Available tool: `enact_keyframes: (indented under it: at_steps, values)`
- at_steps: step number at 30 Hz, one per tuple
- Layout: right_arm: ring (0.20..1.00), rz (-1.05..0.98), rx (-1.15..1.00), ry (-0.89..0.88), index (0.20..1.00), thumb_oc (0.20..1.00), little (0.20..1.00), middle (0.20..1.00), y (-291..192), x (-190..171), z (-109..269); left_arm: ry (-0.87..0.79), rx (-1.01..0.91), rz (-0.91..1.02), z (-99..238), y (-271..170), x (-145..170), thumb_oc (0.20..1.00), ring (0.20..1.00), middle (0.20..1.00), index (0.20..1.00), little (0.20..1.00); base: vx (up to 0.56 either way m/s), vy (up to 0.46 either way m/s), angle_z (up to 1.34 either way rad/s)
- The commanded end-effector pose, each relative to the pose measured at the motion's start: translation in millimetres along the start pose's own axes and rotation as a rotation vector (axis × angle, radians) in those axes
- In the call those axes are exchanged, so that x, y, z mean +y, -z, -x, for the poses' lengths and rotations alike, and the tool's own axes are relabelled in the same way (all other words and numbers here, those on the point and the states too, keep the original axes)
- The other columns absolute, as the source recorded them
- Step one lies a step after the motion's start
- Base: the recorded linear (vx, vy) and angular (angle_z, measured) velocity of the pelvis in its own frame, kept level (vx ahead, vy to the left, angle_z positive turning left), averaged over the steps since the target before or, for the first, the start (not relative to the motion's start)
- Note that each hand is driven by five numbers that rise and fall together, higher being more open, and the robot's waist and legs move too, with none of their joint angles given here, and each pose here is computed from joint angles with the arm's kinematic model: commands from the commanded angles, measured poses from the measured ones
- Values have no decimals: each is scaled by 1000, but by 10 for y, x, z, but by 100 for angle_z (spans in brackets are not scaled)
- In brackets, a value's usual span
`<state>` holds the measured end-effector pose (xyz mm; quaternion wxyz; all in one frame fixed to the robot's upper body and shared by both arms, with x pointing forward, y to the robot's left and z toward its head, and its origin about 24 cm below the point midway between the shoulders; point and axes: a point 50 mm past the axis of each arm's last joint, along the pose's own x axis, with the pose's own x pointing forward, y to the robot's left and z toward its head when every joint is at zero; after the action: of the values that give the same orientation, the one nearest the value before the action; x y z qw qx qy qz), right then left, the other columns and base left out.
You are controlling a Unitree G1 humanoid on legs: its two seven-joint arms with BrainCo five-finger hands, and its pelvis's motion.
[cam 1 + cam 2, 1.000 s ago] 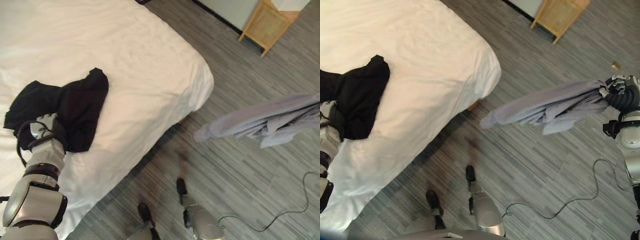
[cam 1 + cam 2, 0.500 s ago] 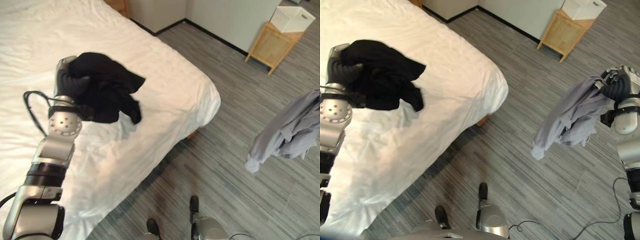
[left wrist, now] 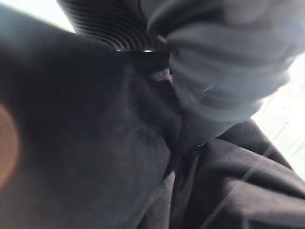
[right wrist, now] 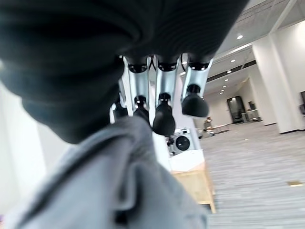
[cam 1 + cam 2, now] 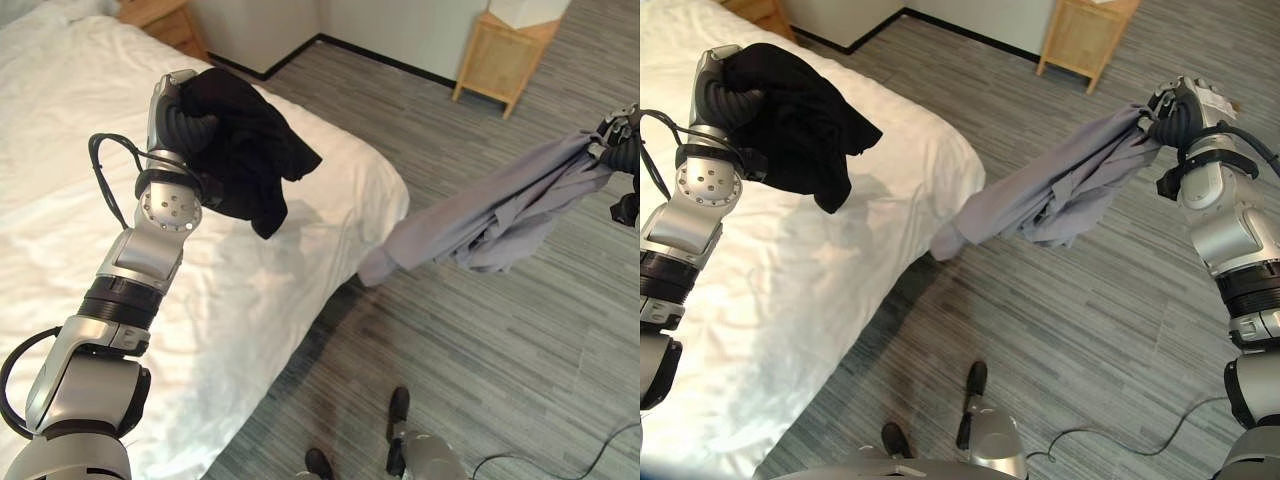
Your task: Pick up bed clothes into laundry basket.
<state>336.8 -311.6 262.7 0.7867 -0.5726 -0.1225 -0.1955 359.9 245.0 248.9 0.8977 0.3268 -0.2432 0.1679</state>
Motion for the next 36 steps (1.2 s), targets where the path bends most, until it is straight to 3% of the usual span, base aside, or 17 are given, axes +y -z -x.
enact_keyframes:
  at_steps: [1,10,17,22,31,32,36]
  values:
    - [200,-27,-129,169,200,200,200,200,-318,-470,-145,-133,-107,69,-136,-279,165,200,200,200,200,200,321,-305,-14]
    - [200,-79,-178,146,200,200,200,200,-442,-454,-173,-127,-134,178,-188,-439,77,200,200,200,200,200,124,-199,5]
    - [200,-4,-225,109,200,200,200,200,-544,-416,-200,-144,-153,128,-179,-453,130,200,200,200,200,200,155,27,-81]
    - [200,-38,-196,107,200,200,200,200,-463,-354,-158,-117,-174,141,-205,-536,63,200,200,200,200,200,22,62,-32]
    - [200,-116,-302,76,200,200,200,200,-764,-230,-162,-78,-189,109,-298,-670,-70,200,200,200,200,200,23,46,-15]
    - [200,-473,236,-90,200,200,200,200,466,890,782,-76,316,267,955,756,-234,200,200,200,200,200,68,28,-18]
    - [200,-487,212,-51,200,200,200,200,407,799,701,-95,262,253,777,620,-212,200,200,200,200,200,94,19,-7]
